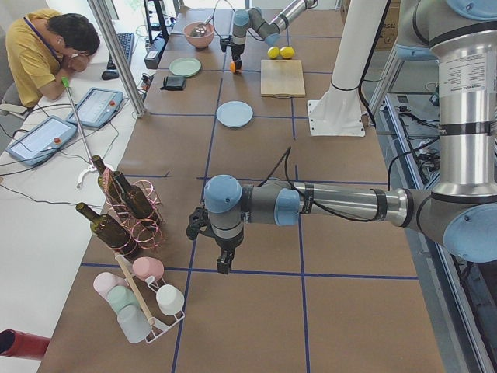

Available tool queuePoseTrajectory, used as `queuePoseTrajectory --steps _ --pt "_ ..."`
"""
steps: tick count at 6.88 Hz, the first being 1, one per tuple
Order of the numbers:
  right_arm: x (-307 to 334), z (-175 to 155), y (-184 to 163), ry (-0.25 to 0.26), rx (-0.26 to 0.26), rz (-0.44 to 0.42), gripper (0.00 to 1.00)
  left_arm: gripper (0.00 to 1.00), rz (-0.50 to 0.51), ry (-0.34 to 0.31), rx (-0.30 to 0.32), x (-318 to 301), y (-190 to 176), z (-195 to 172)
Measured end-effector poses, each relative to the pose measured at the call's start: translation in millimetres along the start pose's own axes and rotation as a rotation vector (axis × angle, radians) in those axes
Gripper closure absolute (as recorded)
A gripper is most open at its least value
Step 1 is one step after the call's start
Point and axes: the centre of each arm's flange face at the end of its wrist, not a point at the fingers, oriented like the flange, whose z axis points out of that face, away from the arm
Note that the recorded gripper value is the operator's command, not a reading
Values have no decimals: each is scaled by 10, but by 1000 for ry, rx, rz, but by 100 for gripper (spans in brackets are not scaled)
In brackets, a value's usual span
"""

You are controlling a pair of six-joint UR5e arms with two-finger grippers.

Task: Pick orange to plate
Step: 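Carry the orange with the right gripper over the light blue plate and lower it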

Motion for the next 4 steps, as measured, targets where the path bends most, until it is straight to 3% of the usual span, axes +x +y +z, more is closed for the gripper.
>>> queuePoseTrajectory --steps 2,4 --pt "-674 -206 -242 -44 11 45 94 0 1 3 1 5 5 -2" --pt "-1899 -555 -628 -50 1 133 93 0 4 2 5 21 -2 -19"
